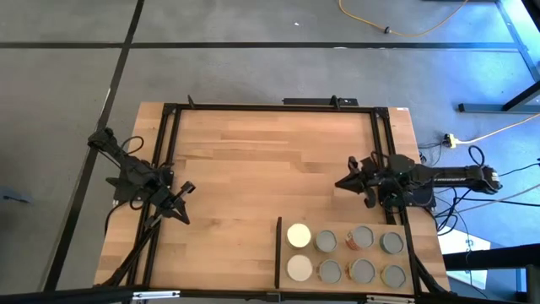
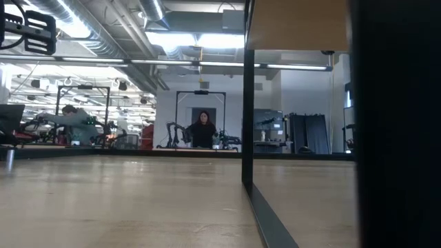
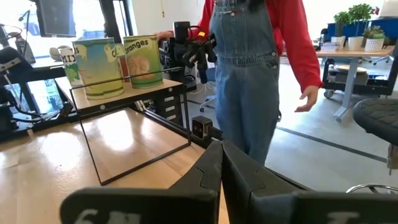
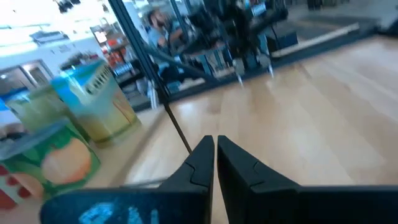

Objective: Pick and place cans onto a shelf
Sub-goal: Return to Home Position

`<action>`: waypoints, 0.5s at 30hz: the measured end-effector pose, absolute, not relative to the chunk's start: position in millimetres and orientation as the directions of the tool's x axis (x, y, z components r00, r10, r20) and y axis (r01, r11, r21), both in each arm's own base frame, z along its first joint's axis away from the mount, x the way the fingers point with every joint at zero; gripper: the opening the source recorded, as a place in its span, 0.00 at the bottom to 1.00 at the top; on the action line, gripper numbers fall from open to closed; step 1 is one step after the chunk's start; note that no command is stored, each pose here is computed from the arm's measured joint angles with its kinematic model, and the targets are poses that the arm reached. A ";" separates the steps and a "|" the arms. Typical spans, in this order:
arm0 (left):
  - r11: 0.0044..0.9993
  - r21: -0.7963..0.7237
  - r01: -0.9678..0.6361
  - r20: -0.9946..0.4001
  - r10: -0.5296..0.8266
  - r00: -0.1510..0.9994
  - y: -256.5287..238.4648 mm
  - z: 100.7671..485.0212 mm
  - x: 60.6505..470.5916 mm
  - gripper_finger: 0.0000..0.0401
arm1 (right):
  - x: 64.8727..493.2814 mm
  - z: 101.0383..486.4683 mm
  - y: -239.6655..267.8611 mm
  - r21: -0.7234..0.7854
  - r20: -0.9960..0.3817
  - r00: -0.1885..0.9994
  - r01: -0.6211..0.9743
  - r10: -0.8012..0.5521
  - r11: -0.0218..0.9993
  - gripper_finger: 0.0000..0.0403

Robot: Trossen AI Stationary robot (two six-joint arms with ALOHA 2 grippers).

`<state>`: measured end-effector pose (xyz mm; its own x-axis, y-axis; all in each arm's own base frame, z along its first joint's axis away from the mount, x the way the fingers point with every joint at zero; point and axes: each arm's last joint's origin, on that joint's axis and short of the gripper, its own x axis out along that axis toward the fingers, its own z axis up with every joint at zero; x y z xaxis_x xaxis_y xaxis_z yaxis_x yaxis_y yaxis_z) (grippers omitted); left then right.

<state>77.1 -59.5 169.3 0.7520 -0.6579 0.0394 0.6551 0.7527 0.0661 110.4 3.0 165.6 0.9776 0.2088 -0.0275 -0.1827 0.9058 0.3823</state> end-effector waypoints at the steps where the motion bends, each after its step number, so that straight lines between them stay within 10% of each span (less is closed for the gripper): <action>1: 0.753 0.066 0.655 0.040 -0.658 0.752 -59.5 169.4 77.1 0.00 | 109.5 167.1 3.1 0.378 -0.012 0.978 -0.189 0.209 0.906 0.06; 15: 0.753 0.066 0.654 0.040 -0.657 0.753 -59.5 169.4 77.1 0.00 | 106.2 171.3 3.2 0.367 0.034 0.977 -0.207 0.209 0.907 0.06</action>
